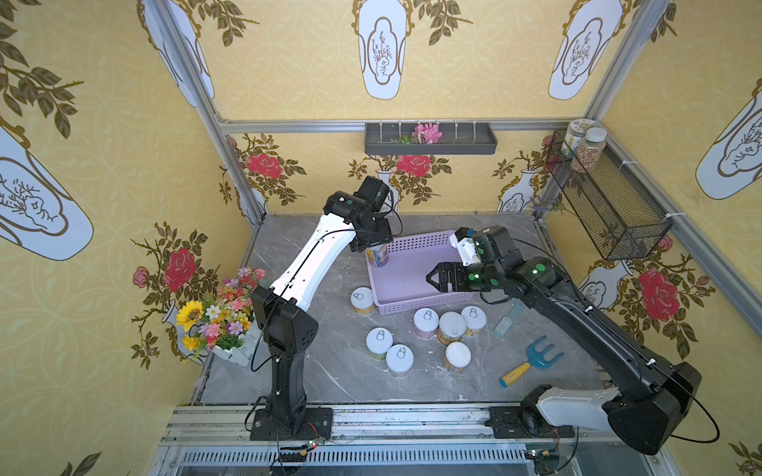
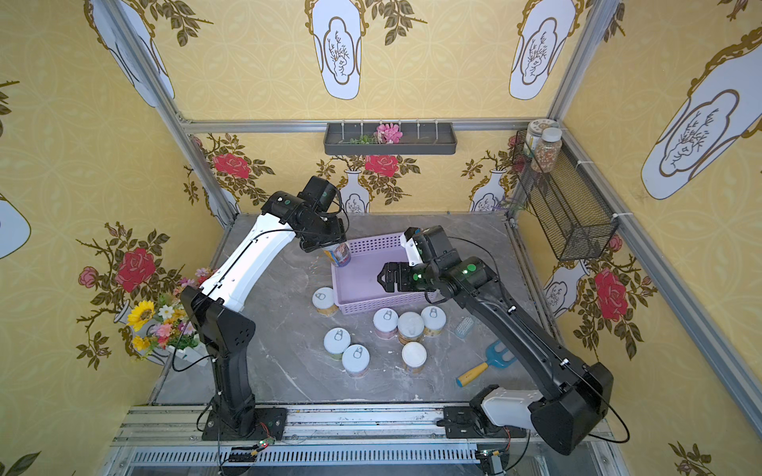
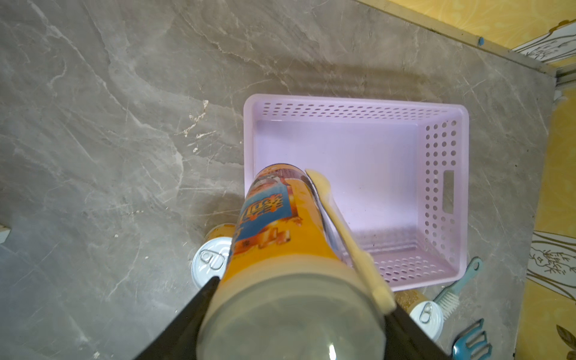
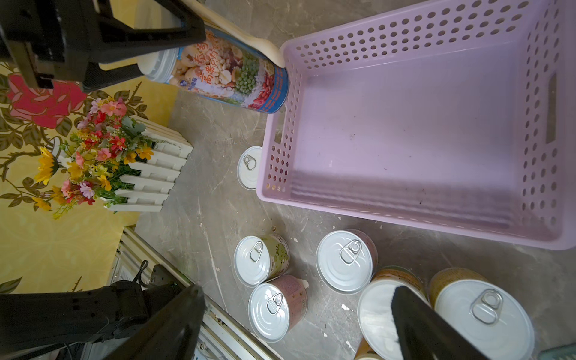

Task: Put the canned food in the basket
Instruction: Place the canned food in the basket.

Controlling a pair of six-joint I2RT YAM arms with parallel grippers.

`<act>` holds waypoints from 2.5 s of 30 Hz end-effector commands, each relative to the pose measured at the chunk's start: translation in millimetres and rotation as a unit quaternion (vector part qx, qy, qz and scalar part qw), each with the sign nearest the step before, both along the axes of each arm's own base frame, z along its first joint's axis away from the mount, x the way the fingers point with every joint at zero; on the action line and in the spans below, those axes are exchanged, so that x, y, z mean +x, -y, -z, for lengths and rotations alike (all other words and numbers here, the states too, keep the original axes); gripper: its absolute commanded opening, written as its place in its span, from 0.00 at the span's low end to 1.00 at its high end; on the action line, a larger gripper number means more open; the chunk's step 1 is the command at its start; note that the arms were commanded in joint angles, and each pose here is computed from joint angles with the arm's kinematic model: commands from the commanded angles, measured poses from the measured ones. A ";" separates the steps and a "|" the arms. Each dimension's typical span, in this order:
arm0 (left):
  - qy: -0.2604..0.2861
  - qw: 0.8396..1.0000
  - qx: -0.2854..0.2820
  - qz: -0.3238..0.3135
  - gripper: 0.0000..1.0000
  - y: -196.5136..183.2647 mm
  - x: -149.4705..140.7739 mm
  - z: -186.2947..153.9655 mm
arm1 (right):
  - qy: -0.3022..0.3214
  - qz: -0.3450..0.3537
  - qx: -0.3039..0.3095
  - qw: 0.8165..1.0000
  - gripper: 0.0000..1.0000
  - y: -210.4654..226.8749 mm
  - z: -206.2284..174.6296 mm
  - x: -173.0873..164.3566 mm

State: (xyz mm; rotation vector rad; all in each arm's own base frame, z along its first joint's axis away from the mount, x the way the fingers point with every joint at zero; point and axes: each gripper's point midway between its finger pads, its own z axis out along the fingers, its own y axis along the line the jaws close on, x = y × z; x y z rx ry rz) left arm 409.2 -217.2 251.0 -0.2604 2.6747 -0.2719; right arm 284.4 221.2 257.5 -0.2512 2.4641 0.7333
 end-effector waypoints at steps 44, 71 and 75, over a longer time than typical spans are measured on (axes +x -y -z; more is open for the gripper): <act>0.004 0.998 0.060 -0.003 0.57 2.6 84.7 96.7 | 0.006 0.016 0.031 0.999 0.97 19.6 38.7 54.0; -0.017 0.999 0.042 -0.018 0.97 -6.5 96.8 128.4 | -0.017 0.025 0.027 0.999 0.97 25.2 50.8 33.6; -0.013 0.999 0.033 -0.019 1.00 -4.6 99.1 125.6 | -0.019 0.024 0.026 0.999 0.97 26.1 52.2 32.0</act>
